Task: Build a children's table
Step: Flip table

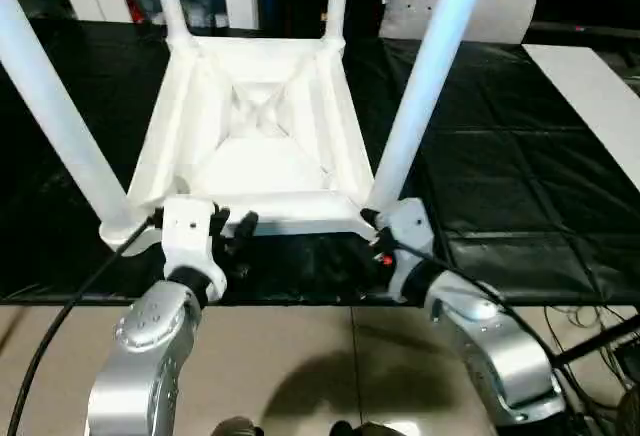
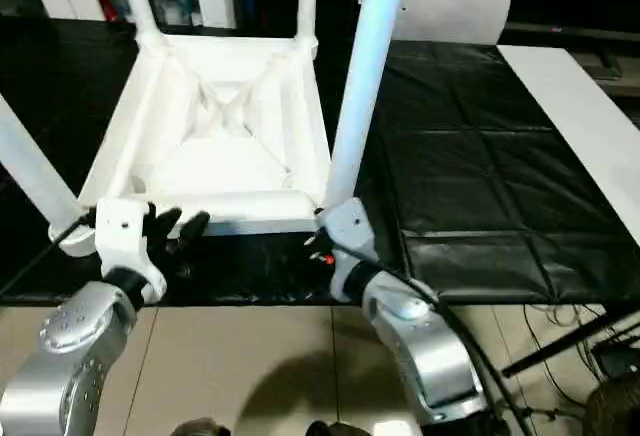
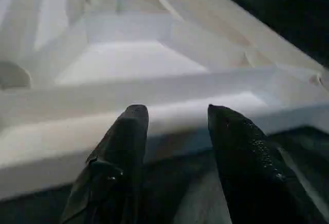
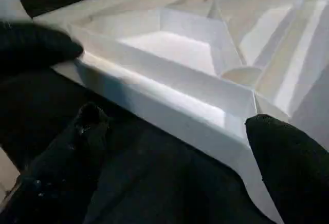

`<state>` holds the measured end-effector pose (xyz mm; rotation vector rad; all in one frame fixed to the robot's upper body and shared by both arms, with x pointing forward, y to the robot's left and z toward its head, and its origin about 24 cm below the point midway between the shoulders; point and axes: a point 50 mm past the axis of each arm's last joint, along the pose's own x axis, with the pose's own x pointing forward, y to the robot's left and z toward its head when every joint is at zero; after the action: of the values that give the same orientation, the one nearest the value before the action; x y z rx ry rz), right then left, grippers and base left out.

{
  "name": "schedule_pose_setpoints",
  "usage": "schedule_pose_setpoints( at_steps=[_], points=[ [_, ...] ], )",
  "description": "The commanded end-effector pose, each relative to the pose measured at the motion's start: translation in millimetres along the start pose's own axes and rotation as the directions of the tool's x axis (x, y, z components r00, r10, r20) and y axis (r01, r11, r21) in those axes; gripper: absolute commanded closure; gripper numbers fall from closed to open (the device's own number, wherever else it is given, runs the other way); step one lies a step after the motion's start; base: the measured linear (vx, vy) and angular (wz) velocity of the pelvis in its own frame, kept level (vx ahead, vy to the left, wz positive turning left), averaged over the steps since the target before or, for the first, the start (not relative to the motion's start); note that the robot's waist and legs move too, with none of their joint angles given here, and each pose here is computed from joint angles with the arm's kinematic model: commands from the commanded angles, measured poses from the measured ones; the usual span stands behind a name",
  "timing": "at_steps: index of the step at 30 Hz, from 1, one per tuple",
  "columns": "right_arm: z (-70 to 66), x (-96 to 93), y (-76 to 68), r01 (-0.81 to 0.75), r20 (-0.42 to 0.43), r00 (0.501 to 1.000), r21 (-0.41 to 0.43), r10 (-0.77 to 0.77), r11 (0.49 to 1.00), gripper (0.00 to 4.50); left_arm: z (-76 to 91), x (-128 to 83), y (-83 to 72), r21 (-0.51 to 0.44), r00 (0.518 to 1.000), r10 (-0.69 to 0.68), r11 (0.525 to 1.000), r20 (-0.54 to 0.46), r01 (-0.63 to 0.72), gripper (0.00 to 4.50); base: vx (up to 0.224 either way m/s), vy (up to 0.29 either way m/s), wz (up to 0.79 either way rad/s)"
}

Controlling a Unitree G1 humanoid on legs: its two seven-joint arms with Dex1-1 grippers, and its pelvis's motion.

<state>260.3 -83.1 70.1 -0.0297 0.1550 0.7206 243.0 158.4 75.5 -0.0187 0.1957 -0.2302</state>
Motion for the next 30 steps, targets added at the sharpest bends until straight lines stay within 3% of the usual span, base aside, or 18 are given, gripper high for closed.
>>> schedule_pose_setpoints(
  at_steps=[1, 4, 7, 11, 13, 17, 20, 23, 26, 30],
  points=[
    [0.0, 4.0, -2.1, 0.025, 0.014, 1.000, -0.017, -0.024, 1.000, 0.00, 4.1, -2.3, 3.5, 0.025, 1.000, 0.015, 1.000, 0.004, -0.015, 2.09, 0.000, 0.000, 0.00],
    [-1.8, 8.5, -1.9, 0.034, -0.001, 0.999, -0.040, -0.034, 0.999, 0.00, 4.8, -2.7, 7.9, 0.045, 1.000, 0.017, 0.999, -0.002, -0.017, 1.85, 0.000, 0.000, 0.00],
    [-0.7, 14.0, -2.3, 0.037, -0.004, 0.999, -0.008, -0.037, 0.999, 0.00, 5.8, -3.2, 14.1, 0.079, 0.999, 0.019, 0.997, -0.032, -0.016, 1.66, 0.000, 0.000, 0.00],
    [5.3, -13.6, -48.2, 0.060, -0.008, 0.998, -0.049, -0.061, 0.997, 0.00, -0.5, -5.8, 17.4, 0.147, 0.990, -0.057, 0.986, -0.127, 0.075, 1.25, 0.000, 0.000, 0.00],
    [9.5, -18.3, -55.7, 0.061, 0.001, 0.998, -0.064, -0.061, 0.996, 0.00, -0.5, -6.5, 21.1, 0.219, 0.977, -0.105, 0.965, -0.184, 0.145, 1.20, 0.000, 0.000, 0.00],
    [10.8, -15.2, -52.8, 0.046, 0.000, 0.999, -0.088, -0.046, 0.995, 0.00, 2.6, 3.1, 39.5, 0.372, 0.974, -0.001, 0.924, -0.226, 0.087, 0.79, 0.000, 0.000, 0.00],
    [12.6, -13.8, -47.6, 0.029, 0.008, 1.000, -0.085, -0.028, 0.996, 0.00, 4.5, 9.6, 50.1, 0.424, 0.968, 0.066, 0.905, -0.243, 0.044, 0.67, 0.000, 0.000, 0.00],
    [14.9, -12.9, -44.9, 0.024, 0.022, 1.000, -0.087, -0.022, 0.996, 0.00, 8.3, 15.4, 56.2, 0.428, 0.968, 0.104, 0.904, -0.226, 0.003, 0.41, 0.000, 0.000, 0.00],
    [20.8, -8.6, -40.3, 0.036, 0.050, 0.998, -0.067, -0.033, 0.997, 0.00, 15.4, 30.2, 64.3, 0.393, 0.977, 0.167, 0.914, -0.131, -0.103, 0.32, 0.000, 0.000, 0.00],
    [26.4, -3.3, -40.0, 0.033, 0.058, 0.998, -0.095, -0.027, 0.995, 0.00, 15.6, 39.2, 67.6, 0.375, 0.979, 0.178, 0.918, -0.098, -0.129, 0.16, 0.000, 0.000, 0.00]
  ],
)
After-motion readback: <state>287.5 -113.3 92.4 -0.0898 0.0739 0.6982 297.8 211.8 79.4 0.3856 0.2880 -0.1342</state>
